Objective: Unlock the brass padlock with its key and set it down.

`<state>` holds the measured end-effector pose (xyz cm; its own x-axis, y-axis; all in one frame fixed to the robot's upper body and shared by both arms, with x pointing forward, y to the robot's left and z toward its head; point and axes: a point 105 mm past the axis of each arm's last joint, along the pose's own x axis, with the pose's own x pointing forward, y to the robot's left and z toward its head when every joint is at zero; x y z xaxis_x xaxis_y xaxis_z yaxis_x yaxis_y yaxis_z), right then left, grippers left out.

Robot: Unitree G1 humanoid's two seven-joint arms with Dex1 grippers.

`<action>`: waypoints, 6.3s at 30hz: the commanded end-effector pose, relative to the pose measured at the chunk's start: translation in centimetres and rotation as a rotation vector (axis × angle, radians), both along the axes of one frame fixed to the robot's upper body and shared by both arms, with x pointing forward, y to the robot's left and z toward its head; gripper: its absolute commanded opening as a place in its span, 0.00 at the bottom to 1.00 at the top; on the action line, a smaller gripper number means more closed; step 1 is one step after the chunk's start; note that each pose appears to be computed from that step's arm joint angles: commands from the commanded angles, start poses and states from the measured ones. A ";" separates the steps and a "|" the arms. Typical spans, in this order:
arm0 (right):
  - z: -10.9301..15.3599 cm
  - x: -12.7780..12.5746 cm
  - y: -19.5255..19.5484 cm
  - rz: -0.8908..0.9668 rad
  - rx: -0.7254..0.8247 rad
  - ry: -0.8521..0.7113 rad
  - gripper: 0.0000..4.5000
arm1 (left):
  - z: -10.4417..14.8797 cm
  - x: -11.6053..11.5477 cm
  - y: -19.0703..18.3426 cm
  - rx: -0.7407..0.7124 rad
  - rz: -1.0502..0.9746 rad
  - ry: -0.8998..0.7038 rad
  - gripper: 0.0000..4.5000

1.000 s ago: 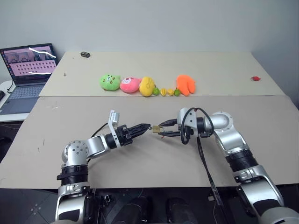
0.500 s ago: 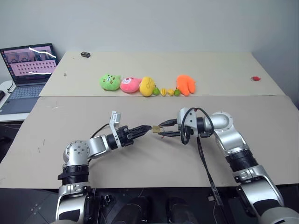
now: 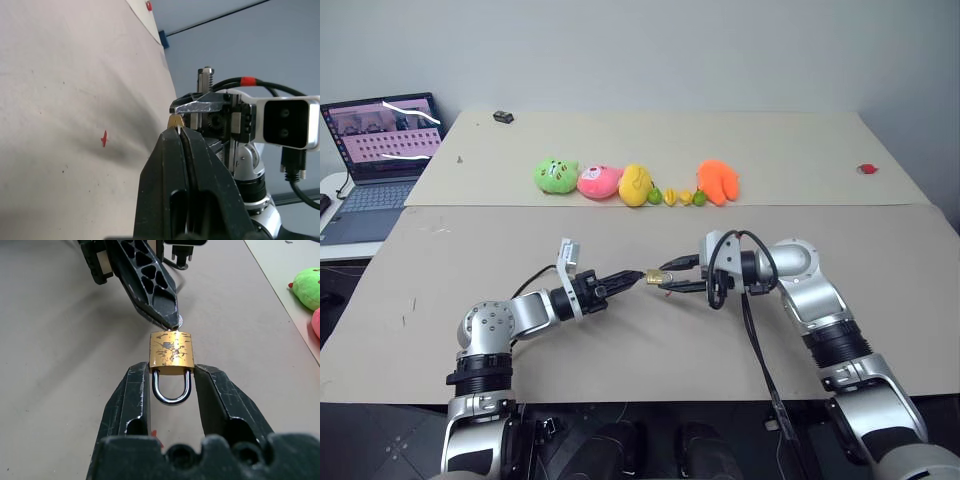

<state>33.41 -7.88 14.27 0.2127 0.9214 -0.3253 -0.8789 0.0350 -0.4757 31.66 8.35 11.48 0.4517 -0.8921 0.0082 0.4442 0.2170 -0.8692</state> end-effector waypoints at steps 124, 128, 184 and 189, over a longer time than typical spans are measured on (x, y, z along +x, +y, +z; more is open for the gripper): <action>1.6 -0.3 0.2 0.025 0.014 -0.060 0.21 | 0.1 0.7 -1.5 -0.035 0.009 0.028 0.01; 1.5 -0.3 0.2 0.024 0.013 -0.059 0.21 | 0.1 0.8 -1.4 -0.028 0.018 0.020 0.01; 0.1 2.0 -1.7 -0.093 -0.029 0.027 0.02 | 2.1 -0.8 -0.7 -0.095 0.001 -0.008 0.00; 1.3 2.5 -0.9 -0.087 0.007 -0.014 0.02 | 1.8 -0.8 -0.6 -0.091 0.010 0.005 0.00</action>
